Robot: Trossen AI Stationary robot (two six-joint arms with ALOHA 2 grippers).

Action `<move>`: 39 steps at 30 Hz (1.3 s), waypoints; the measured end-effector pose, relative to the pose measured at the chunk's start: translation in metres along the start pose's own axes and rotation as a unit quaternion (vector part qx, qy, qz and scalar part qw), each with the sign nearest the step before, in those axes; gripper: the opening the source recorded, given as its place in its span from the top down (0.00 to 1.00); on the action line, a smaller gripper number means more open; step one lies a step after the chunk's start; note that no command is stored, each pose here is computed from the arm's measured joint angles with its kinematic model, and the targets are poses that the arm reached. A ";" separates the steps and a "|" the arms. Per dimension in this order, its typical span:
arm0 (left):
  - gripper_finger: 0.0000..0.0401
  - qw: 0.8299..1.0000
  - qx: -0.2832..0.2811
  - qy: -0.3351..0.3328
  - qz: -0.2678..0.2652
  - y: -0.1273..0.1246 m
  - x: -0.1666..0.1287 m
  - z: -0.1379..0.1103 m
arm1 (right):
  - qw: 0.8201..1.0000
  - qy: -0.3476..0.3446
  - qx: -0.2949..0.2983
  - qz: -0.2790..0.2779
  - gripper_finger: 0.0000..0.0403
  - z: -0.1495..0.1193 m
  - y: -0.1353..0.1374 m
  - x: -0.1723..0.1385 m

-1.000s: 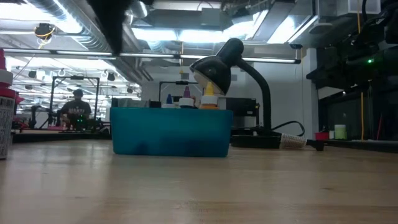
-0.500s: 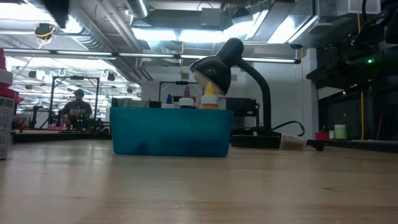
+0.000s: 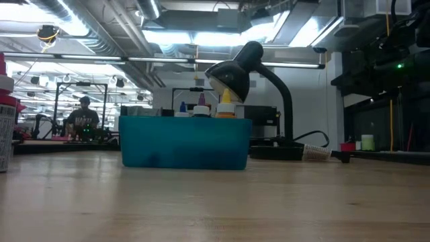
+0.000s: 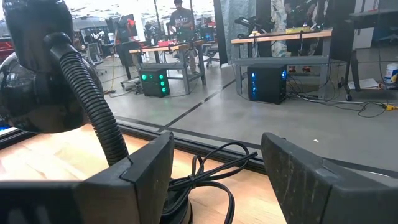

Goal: Pick & Place food coloring
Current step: Put the small dark blue food coloring bottle into the blue bin

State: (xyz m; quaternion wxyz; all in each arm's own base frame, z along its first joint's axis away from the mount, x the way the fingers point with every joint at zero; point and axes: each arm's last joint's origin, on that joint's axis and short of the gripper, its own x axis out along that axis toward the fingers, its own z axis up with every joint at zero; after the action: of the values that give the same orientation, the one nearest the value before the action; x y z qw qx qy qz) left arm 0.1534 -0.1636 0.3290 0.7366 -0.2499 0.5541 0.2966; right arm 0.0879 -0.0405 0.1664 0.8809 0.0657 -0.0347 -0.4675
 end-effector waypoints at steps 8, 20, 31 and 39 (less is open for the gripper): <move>0.47 1.000 0.022 0.006 0.009 -0.014 0.008 -0.021 | 1.000 0.000 0.000 0.000 0.39 0.000 0.000 0.000; 0.47 0.996 -0.018 0.066 0.063 -0.046 0.042 -0.048 | 1.000 0.000 0.000 0.000 0.39 0.000 0.000 0.000; 0.47 0.990 -0.061 0.097 0.085 -0.074 0.075 -0.070 | 1.000 0.000 0.000 0.000 0.39 0.000 0.000 0.000; 0.47 0.987 -0.068 0.088 0.113 -0.081 0.092 -0.086 | 1.000 0.000 0.000 0.000 0.39 0.000 0.000 0.000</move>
State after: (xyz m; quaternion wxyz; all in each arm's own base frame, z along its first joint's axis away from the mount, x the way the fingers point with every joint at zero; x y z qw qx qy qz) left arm 0.1728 -0.2655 0.2210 0.6282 -0.2603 0.6202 0.3911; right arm 0.0879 -0.0405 0.1665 0.8810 0.0657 -0.0349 -0.4673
